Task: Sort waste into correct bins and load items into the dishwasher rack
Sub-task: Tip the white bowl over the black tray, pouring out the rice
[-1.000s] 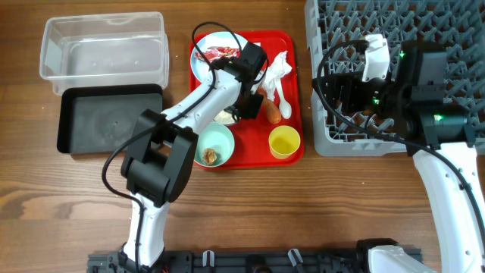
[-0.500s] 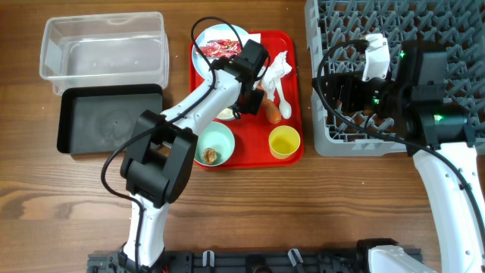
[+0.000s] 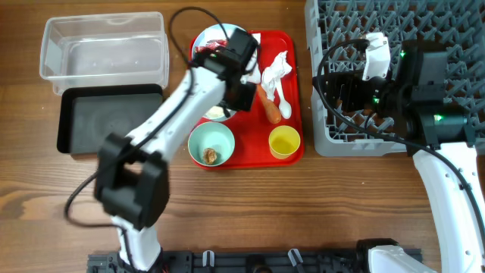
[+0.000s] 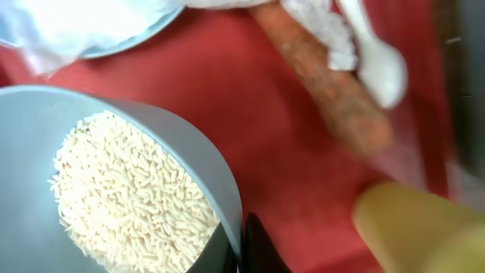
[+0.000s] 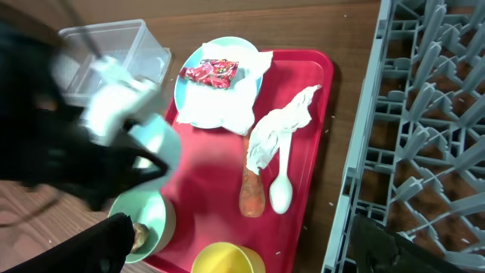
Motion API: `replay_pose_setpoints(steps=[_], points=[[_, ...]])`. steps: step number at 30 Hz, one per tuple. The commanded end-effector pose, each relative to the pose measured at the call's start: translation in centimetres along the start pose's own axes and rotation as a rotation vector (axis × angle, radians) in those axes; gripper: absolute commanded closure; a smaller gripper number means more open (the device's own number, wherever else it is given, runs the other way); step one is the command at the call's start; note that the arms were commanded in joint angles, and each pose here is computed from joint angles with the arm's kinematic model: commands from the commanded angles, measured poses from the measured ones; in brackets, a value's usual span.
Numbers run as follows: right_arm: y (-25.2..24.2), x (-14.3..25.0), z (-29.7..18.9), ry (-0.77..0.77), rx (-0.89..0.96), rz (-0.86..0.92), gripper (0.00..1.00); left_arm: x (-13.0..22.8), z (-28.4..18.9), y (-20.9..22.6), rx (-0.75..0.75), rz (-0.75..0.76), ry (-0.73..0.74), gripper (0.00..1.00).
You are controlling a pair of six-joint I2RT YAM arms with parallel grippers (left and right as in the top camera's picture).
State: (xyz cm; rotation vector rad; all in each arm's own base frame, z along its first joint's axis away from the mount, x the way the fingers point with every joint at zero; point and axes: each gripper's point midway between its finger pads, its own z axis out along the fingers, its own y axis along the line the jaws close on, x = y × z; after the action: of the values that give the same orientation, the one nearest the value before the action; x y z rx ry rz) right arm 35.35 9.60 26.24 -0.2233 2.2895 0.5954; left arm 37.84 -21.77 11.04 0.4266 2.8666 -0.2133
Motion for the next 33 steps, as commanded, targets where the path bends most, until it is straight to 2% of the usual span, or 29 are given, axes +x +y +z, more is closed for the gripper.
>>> replay_pose_setpoints(steps=[1, 6, 10, 13, 22, 33], points=[[-0.2, -0.8, -0.3, -0.022, 0.021, -0.02, 0.06, -1.0, -5.1, 0.7, 0.136, -0.117, -0.07, 0.96], [-0.2, -0.8, -0.3, -0.022, 0.02, -0.021, 0.05, 0.6, -7.0, 4.2, 0.215, -0.239, -0.007, 0.96], [-0.2, -0.9, -0.3, -0.023, 0.02, -0.02, 0.05, 2.2, -7.5, 7.8, 0.248, -0.293, 0.044, 0.96], [-0.2, -0.7, -0.3, -0.017, 0.02, -0.017, 0.06, 3.0, -8.2, 9.9, 0.327, -0.318, 0.047, 0.96], [-0.2, -0.6, -0.3, -0.014, 0.02, -0.013, 0.06, 3.0, -11.3, 14.4, 0.678, -0.342, -0.161, 0.96], [-0.2, -0.3, -0.3, -0.002, 0.021, -0.007, 0.05, 6.6, -9.3, 19.9, 0.832, -0.543, -0.318, 0.96]])
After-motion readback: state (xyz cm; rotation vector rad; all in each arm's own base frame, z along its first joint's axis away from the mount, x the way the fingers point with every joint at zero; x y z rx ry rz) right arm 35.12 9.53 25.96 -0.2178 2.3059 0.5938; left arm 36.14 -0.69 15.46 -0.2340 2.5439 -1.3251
